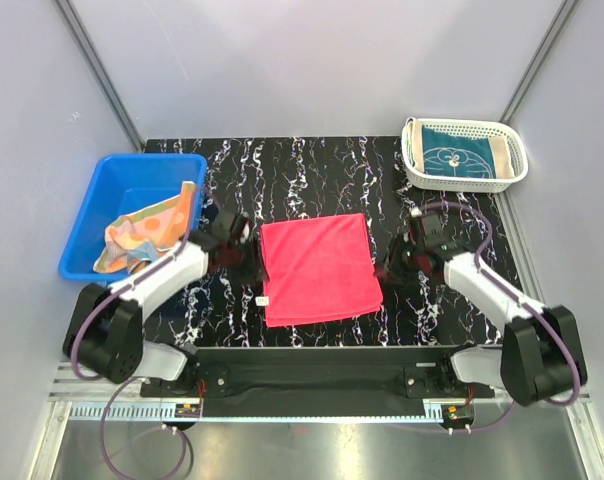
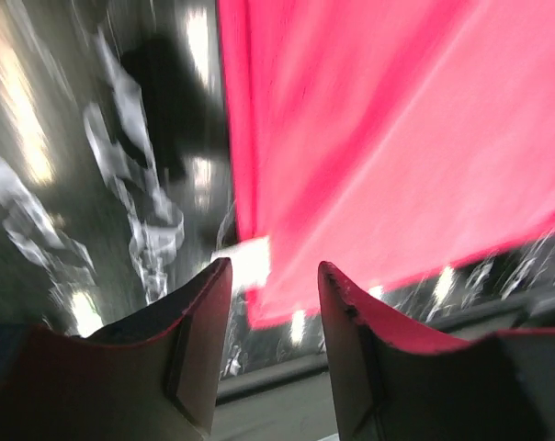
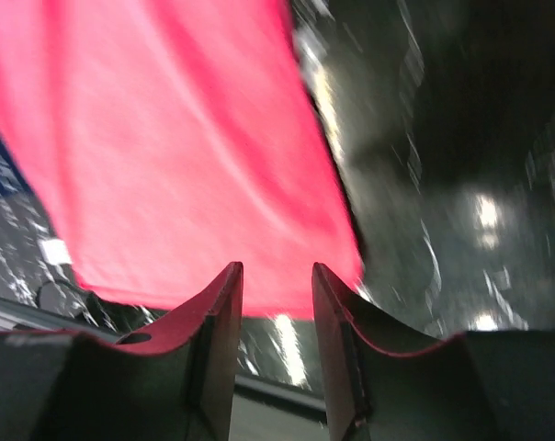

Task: Fold and stack the towels
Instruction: Fold the towel

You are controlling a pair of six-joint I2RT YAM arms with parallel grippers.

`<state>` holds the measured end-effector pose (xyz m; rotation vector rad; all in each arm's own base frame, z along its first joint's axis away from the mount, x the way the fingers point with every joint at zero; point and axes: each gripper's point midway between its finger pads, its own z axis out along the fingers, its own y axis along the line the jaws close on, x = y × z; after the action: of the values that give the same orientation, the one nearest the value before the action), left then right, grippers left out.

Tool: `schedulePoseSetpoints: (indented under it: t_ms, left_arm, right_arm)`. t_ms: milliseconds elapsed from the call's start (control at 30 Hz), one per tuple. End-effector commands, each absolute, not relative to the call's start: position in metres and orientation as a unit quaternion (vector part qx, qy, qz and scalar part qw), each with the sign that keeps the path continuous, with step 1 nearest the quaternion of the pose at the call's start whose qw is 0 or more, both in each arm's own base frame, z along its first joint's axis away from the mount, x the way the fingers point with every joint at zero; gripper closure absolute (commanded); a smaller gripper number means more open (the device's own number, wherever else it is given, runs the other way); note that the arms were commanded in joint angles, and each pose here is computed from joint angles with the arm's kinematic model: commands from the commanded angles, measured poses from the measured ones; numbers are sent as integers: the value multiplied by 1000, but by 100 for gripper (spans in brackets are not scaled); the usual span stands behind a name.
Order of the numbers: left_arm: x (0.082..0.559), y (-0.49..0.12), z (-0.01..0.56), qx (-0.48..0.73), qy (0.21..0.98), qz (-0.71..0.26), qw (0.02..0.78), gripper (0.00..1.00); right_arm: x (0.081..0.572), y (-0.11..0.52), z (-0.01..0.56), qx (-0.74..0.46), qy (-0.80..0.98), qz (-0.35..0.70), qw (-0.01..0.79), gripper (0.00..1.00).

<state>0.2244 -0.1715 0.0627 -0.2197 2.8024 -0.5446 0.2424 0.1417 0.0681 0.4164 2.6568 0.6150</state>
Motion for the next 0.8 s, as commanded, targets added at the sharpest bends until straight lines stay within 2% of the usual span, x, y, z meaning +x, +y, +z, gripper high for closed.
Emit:
schedulePoseSetpoints:
  t_ms: [0, 33, 67, 100, 167, 233, 300, 333, 567, 767]
  left_arm:
    - [303, -158, 93, -79, 960, -160, 217, 53]
    - [318, -153, 95, -82, 959, -148, 228, 53]
    - [344, -152, 102, -71, 957, -138, 246, 53]
    - [357, -150, 102, -66, 957, -129, 252, 52]
    - [380, -140, 87, -54, 963, -102, 242, 50]
    - [403, -145, 93, -42, 960, -120, 248, 49]
    - [414, -143, 73, -29, 966, -121, 227, 48]
    - [425, -148, 79, -20, 963, -134, 234, 48]
    - [448, -147, 39, 8, 971, -121, 205, 47]
    - [456, -160, 28, 27, 967, -151, 203, 47]
  right_arm:
    - [314, 157, 108, 64, 929, 225, 287, 57]
    - [326, 160, 97, 47, 935, 218, 276, 57]
    - [346, 165, 113, 7, 928, 218, 303, 57]
    - [354, 171, 102, -11, 930, 229, 286, 57]
    - [384, 179, 118, -59, 919, 237, 309, 55]
    - [399, 179, 99, -68, 927, 235, 283, 55]
    - [422, 183, 106, -88, 922, 239, 293, 54]
    - [427, 179, 87, -84, 930, 235, 269, 55]
    - [468, 169, 66, -79, 935, 232, 256, 58]
    - [473, 170, 50, -74, 934, 253, 242, 61]
